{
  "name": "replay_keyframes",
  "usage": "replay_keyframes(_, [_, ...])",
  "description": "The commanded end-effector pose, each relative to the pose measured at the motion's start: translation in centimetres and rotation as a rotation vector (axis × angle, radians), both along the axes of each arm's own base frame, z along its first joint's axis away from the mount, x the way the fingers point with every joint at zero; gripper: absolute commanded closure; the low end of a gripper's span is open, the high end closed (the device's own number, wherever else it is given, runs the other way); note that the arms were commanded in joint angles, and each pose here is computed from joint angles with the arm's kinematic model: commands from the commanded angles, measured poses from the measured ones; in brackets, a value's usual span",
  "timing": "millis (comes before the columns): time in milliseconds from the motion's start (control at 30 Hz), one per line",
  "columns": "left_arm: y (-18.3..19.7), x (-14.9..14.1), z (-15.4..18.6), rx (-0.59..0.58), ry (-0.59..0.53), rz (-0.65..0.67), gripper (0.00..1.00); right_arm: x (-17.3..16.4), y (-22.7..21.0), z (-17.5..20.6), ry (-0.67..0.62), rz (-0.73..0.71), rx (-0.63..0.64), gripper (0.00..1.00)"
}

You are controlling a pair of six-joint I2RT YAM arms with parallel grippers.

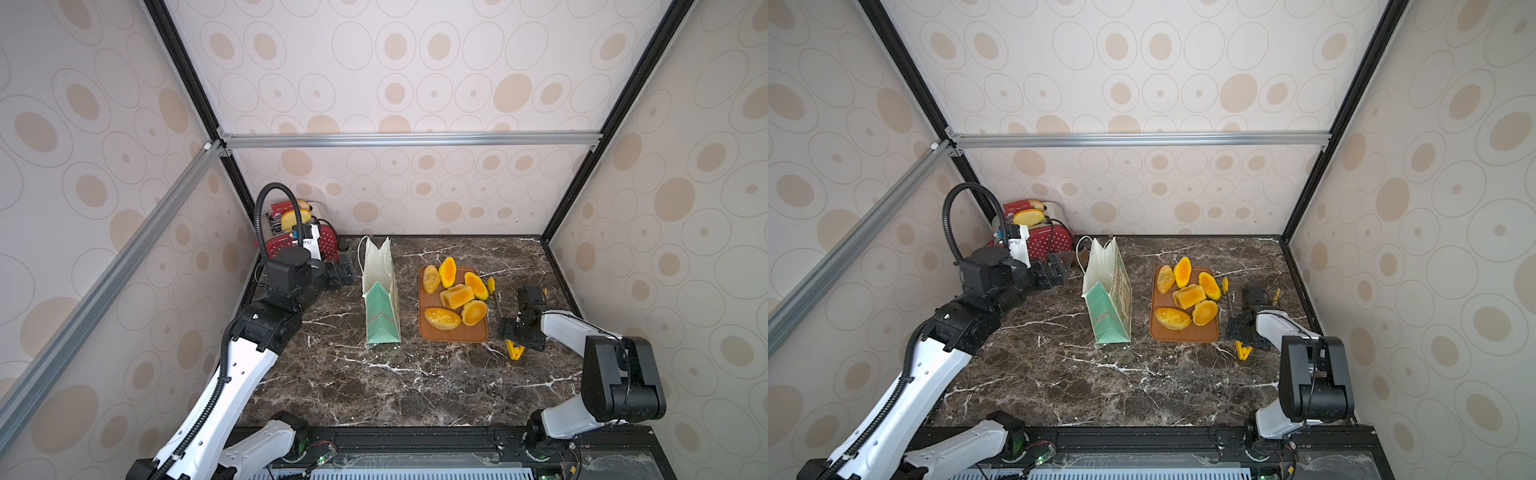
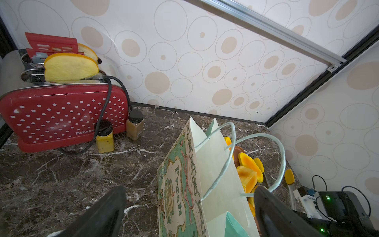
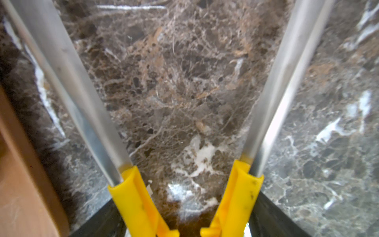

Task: Pack bread into a paper bag
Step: Place the clamp at the center of the board, then pick up the clamp from the center of the board.

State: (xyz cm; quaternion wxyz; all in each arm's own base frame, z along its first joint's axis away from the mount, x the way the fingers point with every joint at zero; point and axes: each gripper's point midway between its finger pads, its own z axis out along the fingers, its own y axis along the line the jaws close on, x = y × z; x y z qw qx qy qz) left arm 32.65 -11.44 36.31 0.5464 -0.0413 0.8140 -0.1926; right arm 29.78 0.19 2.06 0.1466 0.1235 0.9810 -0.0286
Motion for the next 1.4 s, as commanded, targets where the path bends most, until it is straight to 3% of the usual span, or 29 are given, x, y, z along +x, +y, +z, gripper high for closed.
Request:
replay_keyframes(0, [0.0, -0.1, 1.9, -0.016, -0.048, -0.002, 0.01, 0.4, -0.7, 0.2, 0.012, -0.038, -0.027, 0.06])
replay_keyframes(400, [0.2, -0.5, 2.0, 0.001, -0.047, -0.004, 0.01, 2.1, 0.5, -0.2, 0.021, -0.032, 0.037, 0.06])
replay_keyframes(1033, [0.4, -1.5, 2.4, 0.0, -0.05, -0.01, 0.01, 1.5, 2.1, 0.2, 0.044, 0.136, 0.136, 0.02])
replay_keyframes(1367, [0.8, -1.7, 2.7, 0.006, -0.054, 0.0, 0.01, 0.2, 0.4, -1.1, 0.107, 0.088, 0.052, 0.06])
